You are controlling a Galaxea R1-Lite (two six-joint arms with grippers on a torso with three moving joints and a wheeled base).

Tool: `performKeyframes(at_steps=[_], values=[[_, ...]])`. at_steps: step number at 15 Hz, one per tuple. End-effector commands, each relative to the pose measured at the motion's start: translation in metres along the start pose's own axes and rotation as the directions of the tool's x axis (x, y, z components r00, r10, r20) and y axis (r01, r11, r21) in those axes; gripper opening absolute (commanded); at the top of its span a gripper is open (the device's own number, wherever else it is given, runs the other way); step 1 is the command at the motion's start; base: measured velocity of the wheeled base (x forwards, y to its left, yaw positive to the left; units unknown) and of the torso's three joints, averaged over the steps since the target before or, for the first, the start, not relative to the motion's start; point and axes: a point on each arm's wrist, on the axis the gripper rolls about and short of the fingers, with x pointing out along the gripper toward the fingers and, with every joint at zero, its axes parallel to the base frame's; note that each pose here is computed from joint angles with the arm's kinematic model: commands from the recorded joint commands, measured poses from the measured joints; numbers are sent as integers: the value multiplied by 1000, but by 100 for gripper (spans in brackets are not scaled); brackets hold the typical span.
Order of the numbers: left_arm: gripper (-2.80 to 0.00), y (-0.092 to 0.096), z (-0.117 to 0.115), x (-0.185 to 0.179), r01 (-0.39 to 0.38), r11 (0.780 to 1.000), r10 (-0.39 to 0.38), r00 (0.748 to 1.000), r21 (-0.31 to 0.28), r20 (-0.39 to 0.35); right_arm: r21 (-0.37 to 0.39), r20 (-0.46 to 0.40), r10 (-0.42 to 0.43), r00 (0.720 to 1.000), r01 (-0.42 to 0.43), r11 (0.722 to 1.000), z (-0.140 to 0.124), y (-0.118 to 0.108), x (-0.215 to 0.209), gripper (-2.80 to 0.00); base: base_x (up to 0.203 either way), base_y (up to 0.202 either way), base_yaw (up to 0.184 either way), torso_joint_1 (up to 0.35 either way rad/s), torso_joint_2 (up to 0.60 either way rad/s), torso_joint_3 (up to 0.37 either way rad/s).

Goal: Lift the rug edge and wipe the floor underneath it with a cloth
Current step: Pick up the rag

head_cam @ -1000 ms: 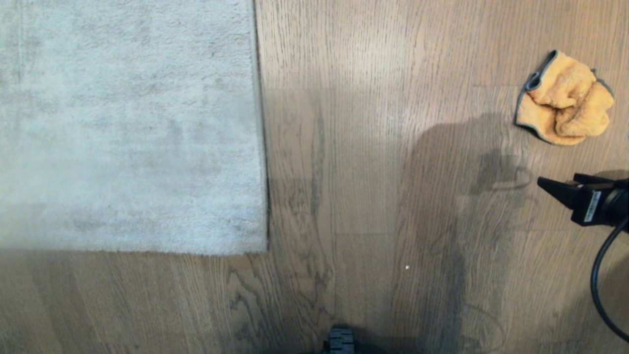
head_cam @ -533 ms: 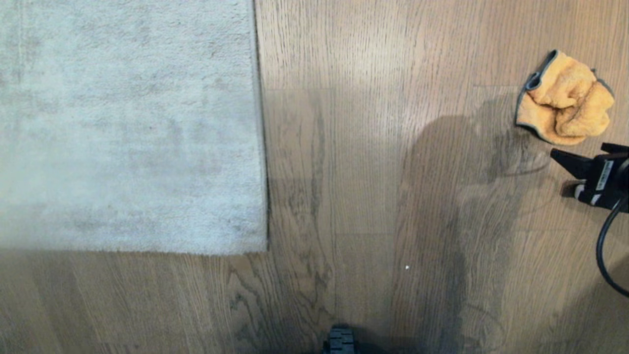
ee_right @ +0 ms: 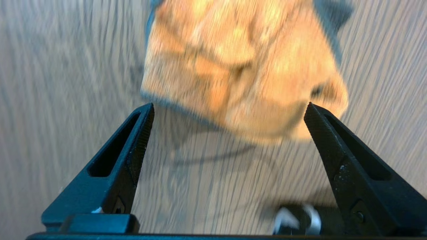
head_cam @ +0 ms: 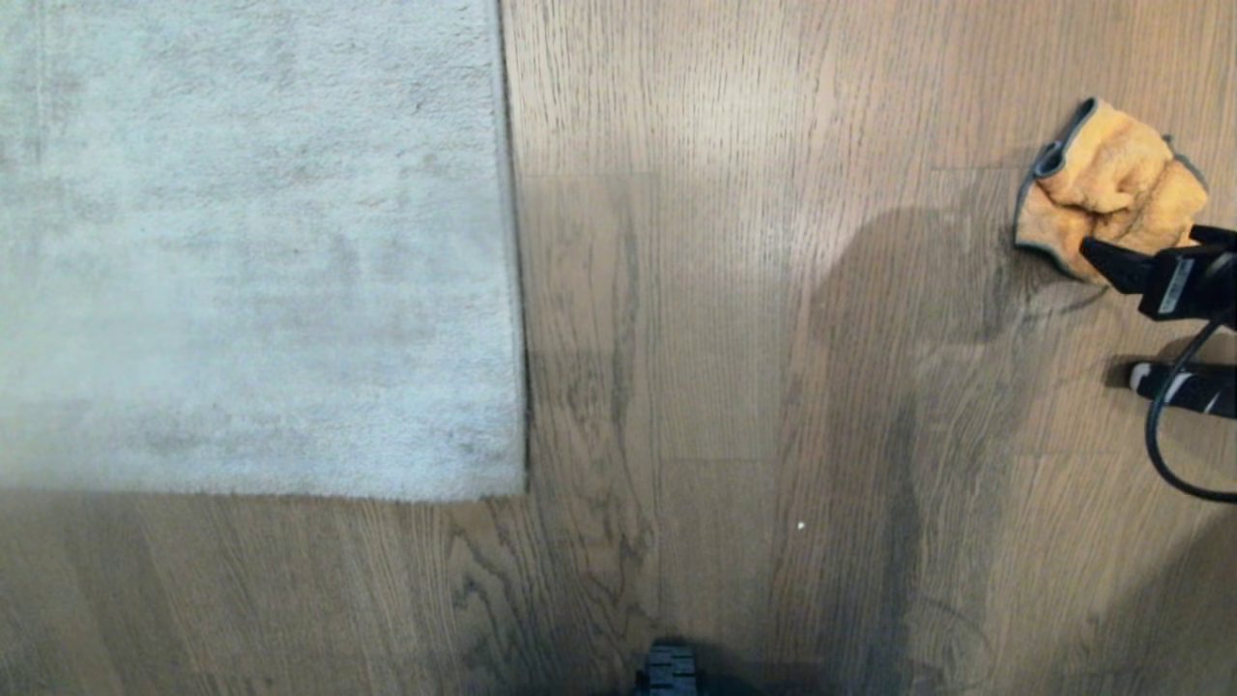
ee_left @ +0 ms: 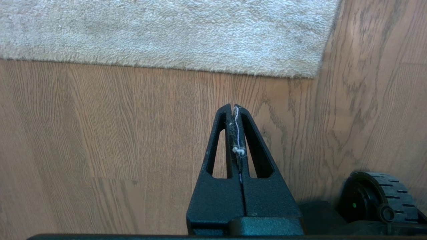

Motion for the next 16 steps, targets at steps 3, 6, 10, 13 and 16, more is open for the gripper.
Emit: performKeyframes(at_steps=[3,6,10,13,16], values=[[-280,0,0,0,-1,1000,1,1000,-1,0,-1,13,-11,1000,11,1000,-8,-4,22,0,0,0,0,0,0,0],[-280,0,0,0,0,1000,0,1000,-1,0,-3,17,-41,999,41,999,-9,-14,32,0,0,0,0,0,0,0],[-280,0,0,0,0,1000,0,1000,-1,0,11,10,-70,997,70,997,-14,-26,44,0,0,0,0,0,0,0],[-280,0,0,0,-1,1000,1,1000,-1,0,52,26,-73,997,71,996,-10,-27,47,0,0,0,0,0,0,0],[-280,0,0,0,-1,1000,1,1000,-1,0,63,61,-77,995,73,995,-12,-28,52,0,0,0,0,0,0,0]])
